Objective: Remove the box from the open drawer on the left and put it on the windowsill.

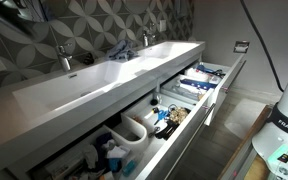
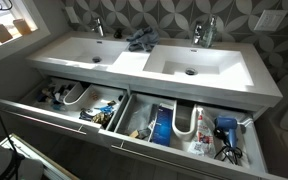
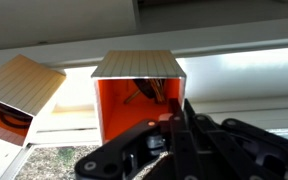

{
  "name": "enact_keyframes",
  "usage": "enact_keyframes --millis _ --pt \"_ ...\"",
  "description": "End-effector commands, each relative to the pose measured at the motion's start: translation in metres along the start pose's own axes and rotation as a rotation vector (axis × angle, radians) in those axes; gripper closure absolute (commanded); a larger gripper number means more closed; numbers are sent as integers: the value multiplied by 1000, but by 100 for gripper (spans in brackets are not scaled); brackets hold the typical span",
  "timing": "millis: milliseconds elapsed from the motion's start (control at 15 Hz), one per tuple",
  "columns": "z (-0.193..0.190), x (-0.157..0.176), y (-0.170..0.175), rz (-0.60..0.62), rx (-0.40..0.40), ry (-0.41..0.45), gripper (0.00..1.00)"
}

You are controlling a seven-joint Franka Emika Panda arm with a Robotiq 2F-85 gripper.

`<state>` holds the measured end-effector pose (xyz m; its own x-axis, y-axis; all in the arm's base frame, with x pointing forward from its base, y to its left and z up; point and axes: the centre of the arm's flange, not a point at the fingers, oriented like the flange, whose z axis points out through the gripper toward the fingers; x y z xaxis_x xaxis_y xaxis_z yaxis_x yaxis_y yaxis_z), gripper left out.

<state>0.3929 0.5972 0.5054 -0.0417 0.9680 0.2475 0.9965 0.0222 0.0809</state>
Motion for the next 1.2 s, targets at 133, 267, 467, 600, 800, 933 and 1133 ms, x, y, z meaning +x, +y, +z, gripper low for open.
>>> enact_keyframes --millis 133,267,467,600,800,933,1133 --pt "4 37 9 -18 20 -40 99" --pt "5 41 8 -21 33 -52 71" --pt "-2 43 7 -19 38 -46 50" --pt "-22 38 7 -11 26 -28 38" --pt "-57 16 9 30 7 3 16" --pt "-79 -4 9 73 13 -9 3" --pt "-108 -41 6 175 18 -80 0"
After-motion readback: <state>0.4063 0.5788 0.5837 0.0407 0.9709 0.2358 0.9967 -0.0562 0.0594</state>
